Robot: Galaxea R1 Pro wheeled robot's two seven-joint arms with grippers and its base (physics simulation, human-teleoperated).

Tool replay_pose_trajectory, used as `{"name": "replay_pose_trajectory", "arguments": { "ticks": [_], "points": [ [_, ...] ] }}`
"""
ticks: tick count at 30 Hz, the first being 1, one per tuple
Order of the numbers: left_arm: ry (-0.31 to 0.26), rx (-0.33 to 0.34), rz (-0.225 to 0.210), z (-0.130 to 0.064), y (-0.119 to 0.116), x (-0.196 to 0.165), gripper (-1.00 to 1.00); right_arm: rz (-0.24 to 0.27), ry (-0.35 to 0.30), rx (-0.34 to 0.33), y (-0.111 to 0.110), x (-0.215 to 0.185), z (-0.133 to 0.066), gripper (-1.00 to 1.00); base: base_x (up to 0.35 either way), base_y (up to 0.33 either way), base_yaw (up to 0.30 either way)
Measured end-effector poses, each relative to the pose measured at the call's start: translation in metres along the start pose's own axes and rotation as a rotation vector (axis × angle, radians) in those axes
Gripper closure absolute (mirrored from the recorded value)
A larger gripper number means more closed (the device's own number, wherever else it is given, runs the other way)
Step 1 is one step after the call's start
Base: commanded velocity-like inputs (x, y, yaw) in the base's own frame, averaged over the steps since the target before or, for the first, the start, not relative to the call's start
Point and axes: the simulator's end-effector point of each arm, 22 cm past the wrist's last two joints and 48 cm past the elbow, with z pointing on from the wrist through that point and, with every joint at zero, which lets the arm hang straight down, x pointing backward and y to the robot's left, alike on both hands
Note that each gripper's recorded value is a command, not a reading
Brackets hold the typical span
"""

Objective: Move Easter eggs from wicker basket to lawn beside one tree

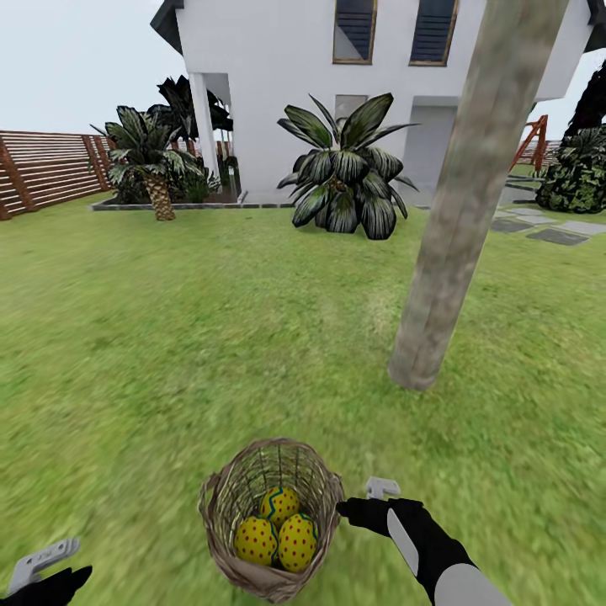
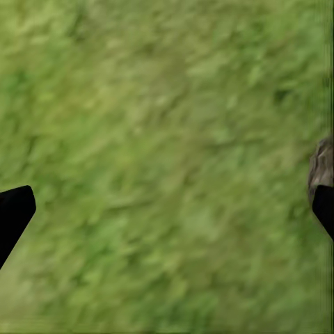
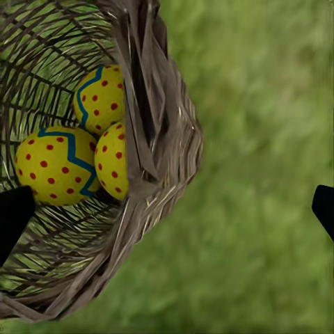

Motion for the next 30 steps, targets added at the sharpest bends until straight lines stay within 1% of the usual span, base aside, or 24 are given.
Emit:
{"name": "replay_pose_trajectory", "arguments": {
  "ticks": [3, 5, 7, 8, 9, 10, 12, 14, 15, 17, 19, 26, 29, 30],
  "points": [
    [-0.016, 0.014, -0.002, -0.005, -0.006, -0.006, -1.0, 0.0, 0.0, 0.0, 0.002, -0.003, -0.005, -1.0, 0.0, 0.0, 0.0],
    [-0.023, 0.038, 0.004, -0.012, -0.01, -0.009, -1.0, -0.001, 0.0, 0.0, 0.003, -0.005, -0.008, -1.0, 0.0, 0.0, 0.0],
    [-0.026, 0.084, 0.015, -0.025, -0.008, -0.006, -1.0, -0.001, 0.0, 0.0, 0.004, -0.007, -0.011, -1.0, 0.0, 0.0, 0.0],
    [-0.03, 0.092, 0.011, -0.031, -0.003, -0.007, -1.0, -0.001, 0.0, 0.0, 0.005, -0.008, -0.013, -1.0, 0.0, 0.0, 0.0],
    [-0.036, 0.095, 0.005, -0.038, 0.004, -0.009, -1.0, -0.001, 0.0, 0.0, 0.006, -0.009, -0.014, -1.0, 0.0, 0.0, 0.0],
    [-0.049, 0.09, -0.014, -0.052, 0.024, -0.012, -1.0, -0.001, 0.0, 0.0, 0.006, -0.01, -0.016, -1.0, 0.0, 0.0, 0.0],
    [-0.059, 0.08, -0.053, -0.068, 0.049, -0.015, -1.0, 0.0, -0.001, 0.001, 0.007, -0.013, -0.019, -1.0, 0.0, 0.0, 0.0],
    [-0.071, 0.071, -0.115, -0.098, 0.095, -0.02, -1.0, 0.001, -0.001, 0.001, 0.008, -0.015, -0.022, -1.0, 0.0, 0.0, 0.0],
    [-0.08, 0.067, -0.126, -0.112, 0.115, -0.025, -1.0, 0.001, -0.001, 0.002, 0.009, -0.016, -0.024, -1.0, 0.0, 0.0, 0.0],
    [-0.078, 0.058, -0.129, -0.13, 0.138, -0.027, -1.0, 0.001, -0.001, 0.003, 0.01, -0.018, -0.027, -1.0, 0.0, 0.0, 0.0],
    [-0.071, 0.049, -0.129, -0.142, 0.152, -0.026, -1.0, 0.001, -0.001, 0.003, 0.011, -0.019, -0.03, -1.0, 0.0, 0.0, 0.0],
    [-0.066, 0.034, -0.131, -0.163, 0.167, -0.03, -1.0, 0.005, -0.002, 0.003, 0.014, -0.027, -0.041, -1.0, 0.0, 0.0, 0.0],
    [-0.092, -0.001, -0.156, -0.178, 0.186, -0.037, -1.0, 0.007, -0.002, 0.002, 0.016, -0.029, -0.046, -1.0, 0.0, 0.0, 0.0],
    [-0.112, -0.026, -0.174, -0.187, 0.2, -0.041, -1.0, 0.008, -0.002, 0.002, 0.017, -0.03, -0.047, -1.0, 0.0, 0.0, 0.0]
  ]
}}
